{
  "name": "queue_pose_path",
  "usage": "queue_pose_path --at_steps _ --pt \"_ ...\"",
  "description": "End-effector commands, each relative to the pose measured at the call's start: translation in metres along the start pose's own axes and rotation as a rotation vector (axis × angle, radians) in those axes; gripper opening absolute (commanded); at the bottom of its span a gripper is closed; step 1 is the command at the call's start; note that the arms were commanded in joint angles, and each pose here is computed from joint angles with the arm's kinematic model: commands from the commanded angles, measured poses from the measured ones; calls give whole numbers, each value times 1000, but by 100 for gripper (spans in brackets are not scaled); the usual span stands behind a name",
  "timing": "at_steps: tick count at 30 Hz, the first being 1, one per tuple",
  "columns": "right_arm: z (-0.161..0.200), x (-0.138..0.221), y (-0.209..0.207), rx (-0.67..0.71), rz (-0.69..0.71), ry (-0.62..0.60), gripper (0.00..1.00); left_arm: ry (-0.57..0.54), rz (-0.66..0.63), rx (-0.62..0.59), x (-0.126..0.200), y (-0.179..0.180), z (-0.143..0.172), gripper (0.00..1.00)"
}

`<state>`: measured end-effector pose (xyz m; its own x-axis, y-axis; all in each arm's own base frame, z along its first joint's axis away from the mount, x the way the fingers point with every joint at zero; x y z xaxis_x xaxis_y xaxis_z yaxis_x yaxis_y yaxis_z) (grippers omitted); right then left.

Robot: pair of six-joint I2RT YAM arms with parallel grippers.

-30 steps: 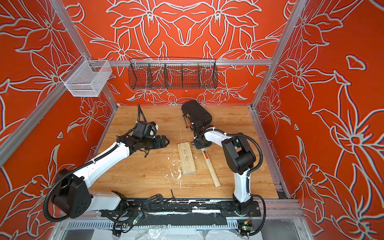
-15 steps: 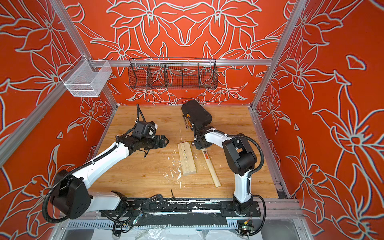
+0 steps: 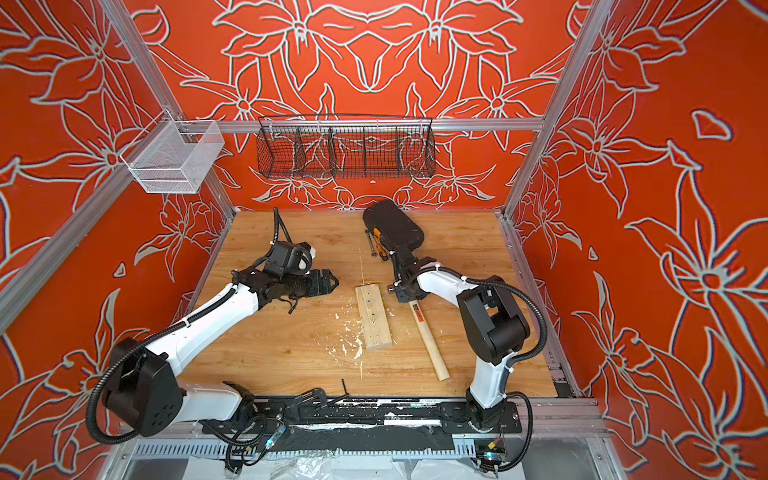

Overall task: Use a claw hammer to pull out a nail
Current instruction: Pick up the hammer at the center of the board.

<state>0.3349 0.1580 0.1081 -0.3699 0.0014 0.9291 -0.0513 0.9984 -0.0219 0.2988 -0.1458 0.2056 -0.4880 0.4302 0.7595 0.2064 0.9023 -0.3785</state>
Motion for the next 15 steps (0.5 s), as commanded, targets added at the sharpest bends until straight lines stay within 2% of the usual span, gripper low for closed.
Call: queue_pose_path --at_steps 1,15 --pt "-17 32 -4 -14 -1 -120 0 -3 26 15 -2 -4 -7 90" --pt "-19 73 -5 -2 -54 -157 0 -1 60 21 -7 -10 -20 89"
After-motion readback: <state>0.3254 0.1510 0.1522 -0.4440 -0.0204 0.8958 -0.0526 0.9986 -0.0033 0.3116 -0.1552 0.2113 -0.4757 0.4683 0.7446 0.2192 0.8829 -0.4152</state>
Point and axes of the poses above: each gripper's point midway between its finger pads, its own x axis back along the fingers, its own y axis along the line the jaws close on, z = x × y, the point moved 6 cm from there along x, back along the fingers, and after that the axes turned 11 degrees about -x, right-handed, at the moved point
